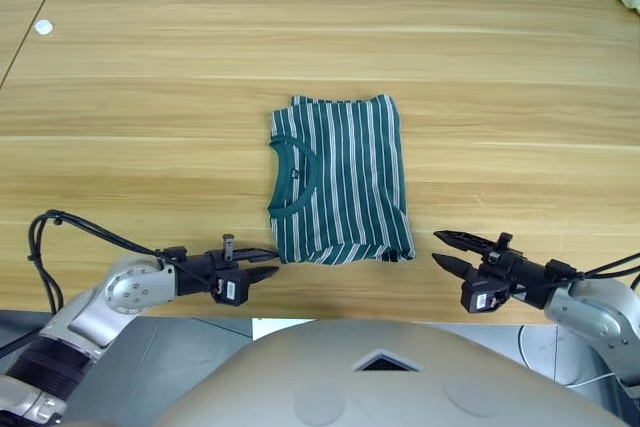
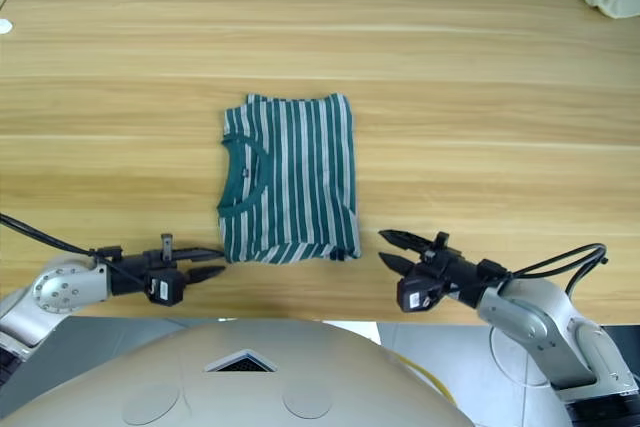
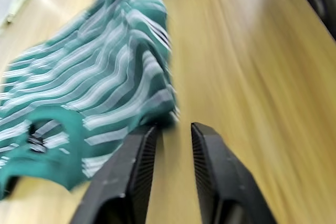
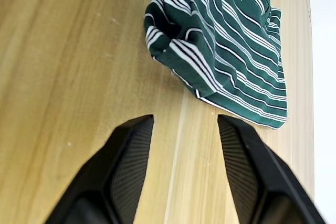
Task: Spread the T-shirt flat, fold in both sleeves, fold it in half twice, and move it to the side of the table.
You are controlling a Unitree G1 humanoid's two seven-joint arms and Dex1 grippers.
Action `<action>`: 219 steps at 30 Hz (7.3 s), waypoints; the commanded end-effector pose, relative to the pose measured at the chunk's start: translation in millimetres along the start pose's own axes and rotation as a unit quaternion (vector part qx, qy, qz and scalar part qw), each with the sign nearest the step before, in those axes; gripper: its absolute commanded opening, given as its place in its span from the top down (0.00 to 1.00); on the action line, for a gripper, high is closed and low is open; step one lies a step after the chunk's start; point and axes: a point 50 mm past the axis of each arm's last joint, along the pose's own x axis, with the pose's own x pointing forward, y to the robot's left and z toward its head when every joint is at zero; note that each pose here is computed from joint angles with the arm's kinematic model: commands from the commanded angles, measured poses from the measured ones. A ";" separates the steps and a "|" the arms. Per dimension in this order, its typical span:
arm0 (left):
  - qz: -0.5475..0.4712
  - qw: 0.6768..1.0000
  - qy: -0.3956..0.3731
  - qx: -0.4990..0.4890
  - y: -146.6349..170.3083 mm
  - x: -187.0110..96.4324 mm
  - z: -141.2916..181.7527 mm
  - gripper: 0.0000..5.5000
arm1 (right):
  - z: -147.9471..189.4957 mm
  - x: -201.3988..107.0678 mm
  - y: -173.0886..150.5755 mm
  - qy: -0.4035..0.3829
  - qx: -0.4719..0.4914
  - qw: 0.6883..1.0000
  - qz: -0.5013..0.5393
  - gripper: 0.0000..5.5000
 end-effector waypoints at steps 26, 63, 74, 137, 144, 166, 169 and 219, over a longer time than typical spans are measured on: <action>-0.102 0.994 0.019 0.036 -2.2 18.2 -25.3 0.49 | 3.7 13.9 -1.7 -0.048 0.004 0.999 0.016 0.59; -0.137 0.990 0.016 -0.015 -15.3 26.7 -52.7 1.00 | -4.9 49.2 5.5 -0.105 0.018 0.994 0.009 0.98; 0.063 0.994 -0.043 -0.079 1.9 15.1 -32.4 1.00 | 3.1 23.1 -7.1 -0.105 0.130 0.975 -0.144 0.98; 0.447 0.876 0.110 -0.142 227.6 75.9 -68.0 0.65 | -88.0 179.5 -165.9 0.126 0.142 0.915 -0.357 0.46; 0.505 0.825 0.145 -0.209 227.6 68.1 -79.9 0.65 | -104.7 169.3 -186.9 0.219 0.183 0.877 -0.386 0.40; 0.665 0.640 -0.024 -0.385 146.0 21.9 -121.5 0.65 | -60.8 214.3 -180.8 0.017 0.502 0.836 -0.221 0.40; 0.659 0.640 -0.038 -0.394 143.8 31.4 -118.7 0.65 | -63.0 220.2 -163.4 0.068 0.491 0.847 -0.190 0.40; 0.726 0.611 -0.040 -0.314 83.8 60.7 -93.9 0.65 | -67.4 170.6 -44.9 0.086 0.424 0.713 -0.552 0.40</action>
